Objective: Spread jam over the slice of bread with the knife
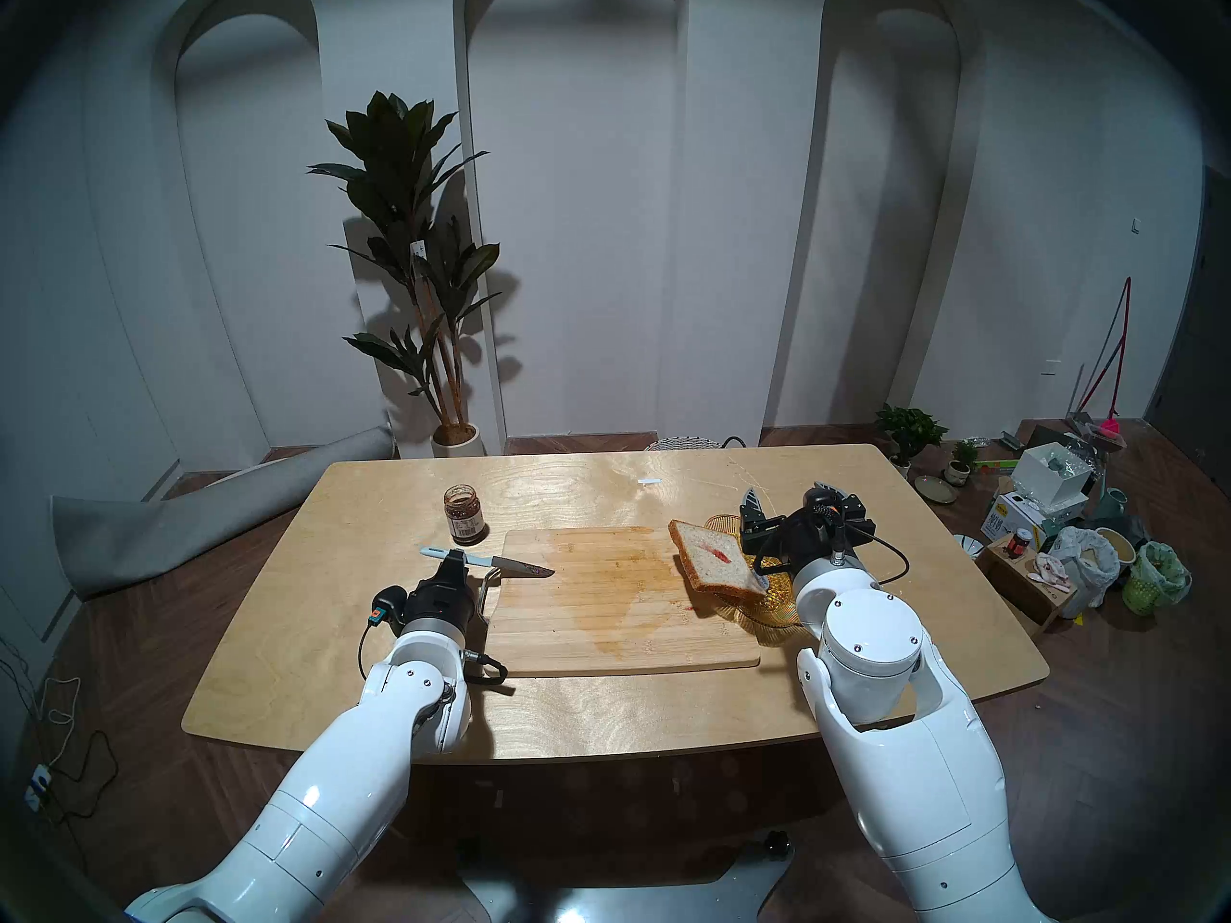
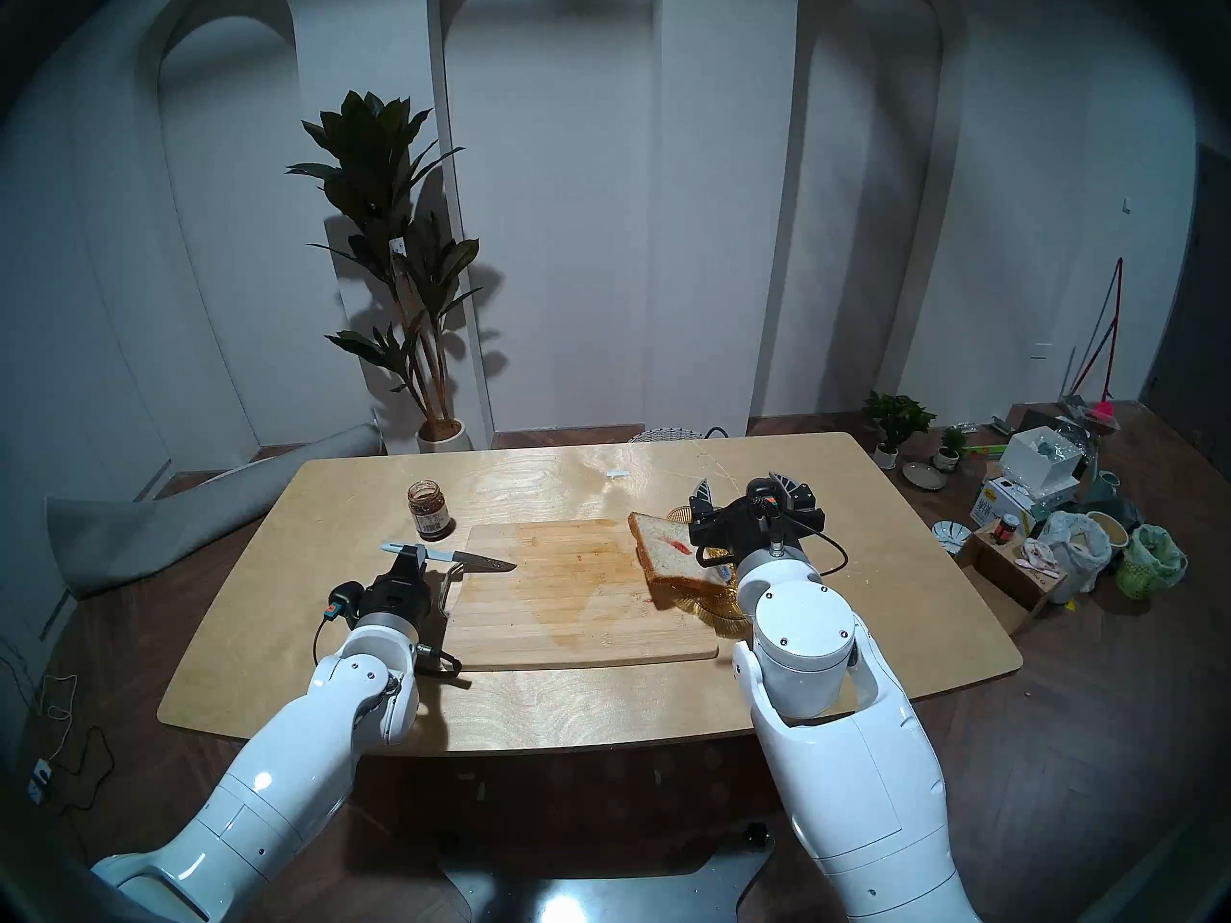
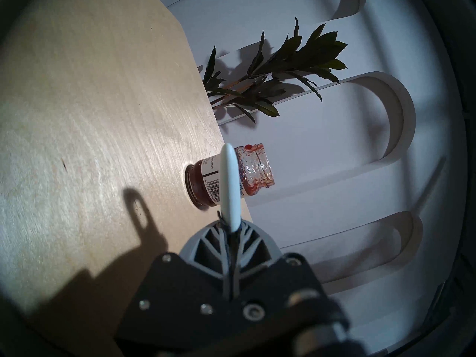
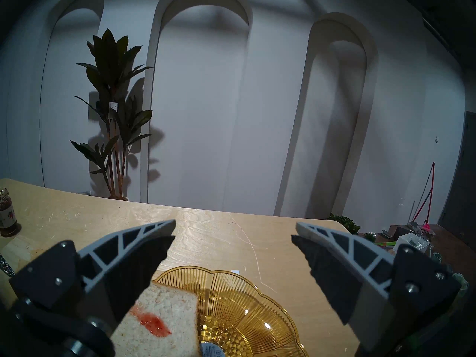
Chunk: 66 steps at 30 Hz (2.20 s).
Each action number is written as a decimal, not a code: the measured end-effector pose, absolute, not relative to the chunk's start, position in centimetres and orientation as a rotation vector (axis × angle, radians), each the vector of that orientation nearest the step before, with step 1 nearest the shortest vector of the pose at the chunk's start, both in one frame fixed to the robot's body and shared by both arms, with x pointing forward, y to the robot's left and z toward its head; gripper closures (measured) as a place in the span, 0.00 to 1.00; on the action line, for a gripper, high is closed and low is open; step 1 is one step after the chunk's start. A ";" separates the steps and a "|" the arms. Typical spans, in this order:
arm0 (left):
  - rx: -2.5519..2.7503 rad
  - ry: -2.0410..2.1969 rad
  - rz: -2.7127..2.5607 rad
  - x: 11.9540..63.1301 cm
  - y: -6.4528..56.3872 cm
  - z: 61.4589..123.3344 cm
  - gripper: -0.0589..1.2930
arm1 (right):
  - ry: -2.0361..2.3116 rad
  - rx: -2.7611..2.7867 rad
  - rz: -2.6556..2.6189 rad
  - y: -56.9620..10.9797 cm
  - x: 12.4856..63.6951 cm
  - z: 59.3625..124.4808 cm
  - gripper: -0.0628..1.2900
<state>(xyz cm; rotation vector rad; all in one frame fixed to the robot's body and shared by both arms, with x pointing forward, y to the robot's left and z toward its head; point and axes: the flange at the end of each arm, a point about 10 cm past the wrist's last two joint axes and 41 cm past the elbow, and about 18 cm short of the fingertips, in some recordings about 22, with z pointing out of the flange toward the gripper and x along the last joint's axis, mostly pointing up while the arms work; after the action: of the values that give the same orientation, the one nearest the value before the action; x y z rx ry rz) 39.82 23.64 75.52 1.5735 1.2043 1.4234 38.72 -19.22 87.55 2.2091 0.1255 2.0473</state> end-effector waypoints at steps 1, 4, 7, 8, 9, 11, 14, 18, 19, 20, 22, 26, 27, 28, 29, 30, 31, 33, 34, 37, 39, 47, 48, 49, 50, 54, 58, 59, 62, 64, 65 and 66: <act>1.574 1.207 1.424 39.8 23.6 75.5 0.98 | 0.125 2.209 2.047 -19.2 38.7 87.6 0.05; 1.579 1.213 1.422 39.8 23.5 75.5 0.98 | 0.124 2.209 2.047 -19.2 38.7 87.6 0.05; 1.584 1.215 1.418 39.8 23.4 75.6 0.98 | 0.123 2.209 2.047 -19.1 38.7 87.6 0.05; 1.588 1.216 1.415 39.8 23.3 75.6 0.98 | 0.123 2.208 2.048 -19.1 38.7 87.7 0.05; 1.590 1.217 1.413 39.8 23.2 75.6 0.98 | 0.123 2.208 2.048 -19.1 38.7 87.7 0.05; 1.594 1.219 1.409 39.7 23.2 75.6 0.98 | 0.123 2.208 2.048 -19.1 38.7 87.7 0.05; 1.602 1.220 1.403 39.7 23.0 75.7 0.98 | 0.121 2.207 2.050 -19.1 38.6 87.7 0.05; 1.607 1.223 1.398 39.7 22.9 75.7 0.98 | 0.119 2.206 2.051 -19.1 38.6 87.8 0.05; 1.609 1.224 1.396 39.8 22.9 75.7 0.98 | 0.119 2.207 2.052 -19.1 38.6 87.8 0.05; 1.611 1.225 1.395 39.8 22.9 75.7 0.98 | 0.119 2.207 2.052 -19.1 38.6 87.8 0.05; 1.615 1.227 1.392 39.8 22.9 75.7 0.98 | 0.117 2.206 2.053 -19.1 38.6 87.8 0.05; 1.621 1.229 1.386 39.8 22.9 75.8 0.98 | 0.115 2.205 2.054 -19.2 38.5 87.9 0.05; 1.622 1.229 1.385 39.9 22.9 75.8 0.98 | 0.114 2.205 2.054 -19.3 38.5 87.9 0.05; 1.624 1.230 1.384 39.9 22.9 75.8 0.98 | 0.114 2.204 2.054 -19.3 38.5 87.9 0.05; 1.626 1.230 1.382 39.9 22.9 75.8 0.98 | 0.113 2.203 2.054 -19.4 38.5 87.9 0.05; 1.628 1.231 1.380 39.9 22.9 75.8 0.98 | 0.113 2.203 2.054 -19.5 38.4 87.9 0.05; 1.629 1.231 1.380 39.9 22.9 75.8 0.98 | 0.113 2.203 2.054 -19.5 38.4 87.9 0.05; 1.632 1.232 1.378 39.9 22.9 75.8 0.98 | 0.113 2.202 2.053 -19.7 38.4 88.0 0.05; 1.633 1.232 1.377 40.0 22.9 75.8 0.98 | 0.114 2.202 2.053 -19.7 38.3 87.9 0.05; 1.638 1.233 1.375 40.0 22.8 75.8 0.98 | 0.115 2.202 2.050 -19.9 38.2 87.9 0.05; 1.641 1.234 1.374 40.0 22.8 75.8 0.98 | 0.116 2.202 2.049 -19.9 38.2 87.9 0.05; 1.652 1.234 1.375 40.1 22.8 75.8 0.88 | 0.117 2.205 2.044 -20.3 38.1 87.8 0.05; 1.654 1.234 1.375 40.1 22.8 75.8 0.87 | 0.117 2.205 2.044 -20.3 38.0 87.8 0.05; 1.654 1.234 1.375 40.1 22.7 75.8 0.84 | 0.117 2.205 2.043 -20.4 38.0 87.8 0.05; 1.656 1.234 1.375 40.1 22.7 75.8 0.81 | 0.117 2.205 2.043 -20.4 38.0 87.8 0.05; 1.662 1.233 1.376 40.2 22.7 75.8 0.80 | 0.116 2.205 2.043 -20.6 38.0 87.8 0.05; 1.667 1.233 1.377 40.2 22.7 75.8 0.80 | 0.116 2.204 2.042 -20.8 38.0 87.8 0.05; 1.668 1.233 1.377 40.2 22.6 75.8 0.79 | 0.116 2.204 2.042 -20.9 38.1 87.8 0.05; 1.671 1.233 1.378 40.2 22.6 75.8 0.71 | 0.117 2.204 2.042 -20.9 38.1 87.8 0.05; 1.673 1.232 1.379 40.2 22.6 75.8 0.67 | 0.118 2.204 2.042 -21.0 38.1 87.8 0.05; 1.674 1.231 1.380 40.2 22.6 75.8 0.67 | 0.118 2.204 2.042 -21.0 38.1 87.8 0.05; 1.675 1.230 1.381 40.2 22.6 75.8 0.67 | 0.118 2.205 2.043 -21.0 38.1 87.8 0.05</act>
<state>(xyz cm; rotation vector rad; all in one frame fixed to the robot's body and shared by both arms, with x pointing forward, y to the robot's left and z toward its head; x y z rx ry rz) 40.22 22.57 75.83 1.6753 1.2303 1.3807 38.07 -20.98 87.76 2.2046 0.1181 2.0425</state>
